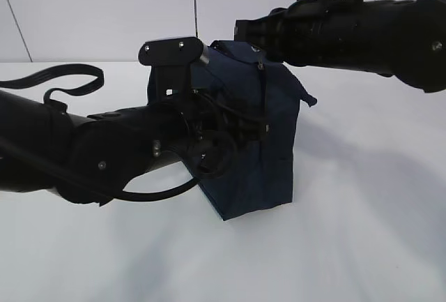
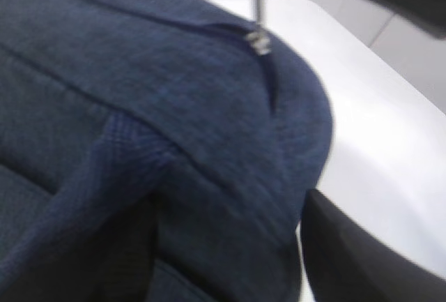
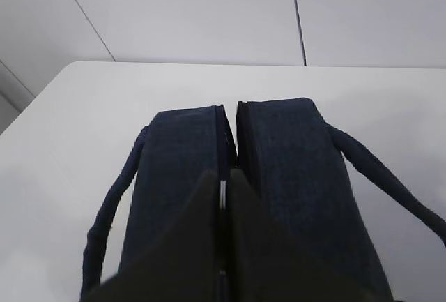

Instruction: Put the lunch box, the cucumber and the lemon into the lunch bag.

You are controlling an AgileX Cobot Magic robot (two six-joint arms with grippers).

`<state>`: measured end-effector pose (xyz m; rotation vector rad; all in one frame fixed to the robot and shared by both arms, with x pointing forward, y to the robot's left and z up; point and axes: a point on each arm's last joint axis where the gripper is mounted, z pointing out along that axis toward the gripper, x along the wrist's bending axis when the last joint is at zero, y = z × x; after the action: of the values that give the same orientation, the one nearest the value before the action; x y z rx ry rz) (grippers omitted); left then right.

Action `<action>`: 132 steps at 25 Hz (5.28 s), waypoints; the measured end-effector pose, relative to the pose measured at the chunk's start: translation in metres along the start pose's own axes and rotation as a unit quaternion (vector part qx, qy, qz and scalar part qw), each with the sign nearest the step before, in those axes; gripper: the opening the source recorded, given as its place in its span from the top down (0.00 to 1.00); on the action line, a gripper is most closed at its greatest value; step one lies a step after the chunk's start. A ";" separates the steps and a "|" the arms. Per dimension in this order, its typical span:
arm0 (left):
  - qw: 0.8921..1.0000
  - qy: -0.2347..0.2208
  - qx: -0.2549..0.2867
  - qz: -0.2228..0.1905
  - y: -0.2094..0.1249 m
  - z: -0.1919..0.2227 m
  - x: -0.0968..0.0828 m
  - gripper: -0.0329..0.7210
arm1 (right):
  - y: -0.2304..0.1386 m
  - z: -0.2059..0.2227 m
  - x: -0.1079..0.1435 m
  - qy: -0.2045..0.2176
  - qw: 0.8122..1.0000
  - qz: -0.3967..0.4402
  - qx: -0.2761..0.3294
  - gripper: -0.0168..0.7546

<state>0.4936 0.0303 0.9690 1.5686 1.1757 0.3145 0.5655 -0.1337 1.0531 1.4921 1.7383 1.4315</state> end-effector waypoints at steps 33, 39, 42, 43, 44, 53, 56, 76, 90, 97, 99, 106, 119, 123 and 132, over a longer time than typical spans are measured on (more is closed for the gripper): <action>0.979 -0.024 0.093 0.181 0.020 -0.028 0.006 0.97 | 0.008 -0.012 0.004 0.004 1.000 0.003 -0.003 0.98; 0.974 -0.011 0.103 0.200 0.023 -0.028 0.017 0.97 | 0.010 -0.023 0.005 -0.001 1.000 0.003 0.022 0.98; 0.970 -0.012 0.108 0.218 0.022 -0.028 0.017 0.97 | 0.009 -0.020 0.005 0.000 1.000 0.002 0.019 0.98; 0.969 -0.013 0.110 0.221 0.021 -0.028 0.016 0.97 | 0.008 -0.017 0.004 0.000 1.000 0.002 0.015 0.98; 0.968 -0.013 0.111 0.223 0.021 -0.028 0.017 0.97 | 0.006 -0.013 0.003 -0.001 1.000 0.003 0.012 0.98; 0.966 -0.007 0.127 0.227 0.020 -0.032 0.018 0.97 | 0.015 0.017 -0.005 -0.006 1.000 0.006 -0.017 0.98; 0.966 -0.007 0.127 0.227 0.020 -0.033 0.017 0.97 | 0.022 0.027 -0.010 -0.013 1.000 0.009 -0.023 0.98; 0.961 -0.016 0.145 0.236 0.013 -0.035 0.008 0.97 | 0.031 0.102 -0.040 -0.046 0.999 0.019 -0.006 0.98; 0.971 0.023 0.212 0.105 0.033 -0.046 0.009 0.90 | 0.032 0.098 -0.045 -0.058 0.998 0.023 0.028 0.98; 0.960 0.020 0.271 0.065 0.076 -0.060 -0.010 0.49 | 0.030 0.097 -0.047 -0.065 0.996 0.025 0.050 0.98; 0.958 0.019 0.279 0.059 0.092 -0.065 -0.015 0.44 | 0.028 0.096 -0.048 -0.068 0.996 0.026 0.059 0.98; 0.965 0.052 0.258 0.015 0.157 -0.070 0.009 0.42 | 0.024 0.096 -0.049 -0.073 0.994 0.027 0.081 0.98; 0.934 0.044 0.347 -0.073 0.169 -0.008 0.042 0.42 | 0.024 0.095 -0.049 -0.074 0.993 0.027 0.087 0.98; 0.922 0.033 0.375 -0.089 0.159 0.011 0.046 0.42 | 0.024 0.095 -0.049 -0.074 0.993 0.027 0.087 0.98; 0.902 0.009 0.419 -0.103 0.134 0.037 0.054 0.53 | 0.024 0.095 -0.049 -0.075 0.993 0.018 0.087 0.98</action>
<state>0.6143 0.0639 1.0499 2.1347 1.5889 -0.3821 0.6715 -0.1414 1.0249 1.6820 1.7893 1.1752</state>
